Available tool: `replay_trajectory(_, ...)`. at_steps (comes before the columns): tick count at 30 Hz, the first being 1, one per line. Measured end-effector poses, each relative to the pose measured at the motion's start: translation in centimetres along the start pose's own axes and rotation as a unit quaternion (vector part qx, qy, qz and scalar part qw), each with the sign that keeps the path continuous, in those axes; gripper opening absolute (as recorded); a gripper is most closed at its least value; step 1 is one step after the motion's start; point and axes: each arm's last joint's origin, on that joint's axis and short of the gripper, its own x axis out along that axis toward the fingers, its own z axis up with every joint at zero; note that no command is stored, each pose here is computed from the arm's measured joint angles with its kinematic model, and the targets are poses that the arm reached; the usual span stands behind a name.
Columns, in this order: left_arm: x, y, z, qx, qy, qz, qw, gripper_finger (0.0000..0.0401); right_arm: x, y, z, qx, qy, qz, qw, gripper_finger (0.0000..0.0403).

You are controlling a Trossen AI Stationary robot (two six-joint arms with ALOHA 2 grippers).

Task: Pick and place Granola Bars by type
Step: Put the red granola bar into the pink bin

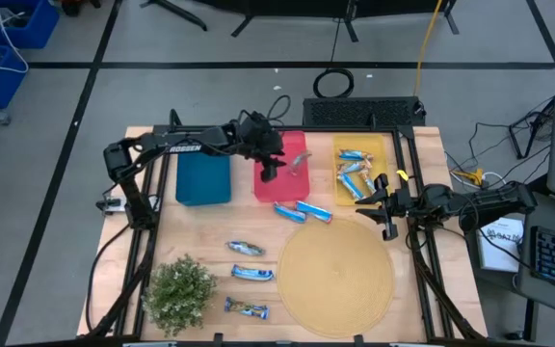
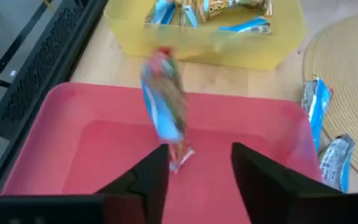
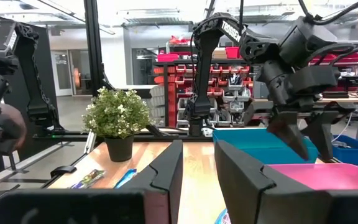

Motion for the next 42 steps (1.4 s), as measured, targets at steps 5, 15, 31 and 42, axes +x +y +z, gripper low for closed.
replay_trajectory(5, 0.6, -3.2, -0.1, 0.040, 0.026, -0.071, 0.996, 0.0215, 0.0, 0.0, 0.0, 0.000, 0.000, 0.000, 1.000, 0.0086)
replay_trajectory(15, 2.4, -12.4, -0.1, 0.169, 0.051, -0.076, 0.981, 0.0196, 0.0, 0.0, 0.0, 0.000, -0.001, 0.000, 1.000, 0.0086)
replay_trajectory(31, 8.1, -15.0, -4.5, 0.201, 0.134, -0.030, 0.970, 0.0191, 0.0, 0.0, -0.2, 0.000, 0.007, 0.000, 1.000, 0.0087)
replay_trajectory(42, 8.3, -14.1, -4.7, 0.187, 0.144, -0.059, 0.970, 0.0171, 0.0, 0.0, -0.2, 0.000, 0.007, 0.000, 1.000, 0.0087)
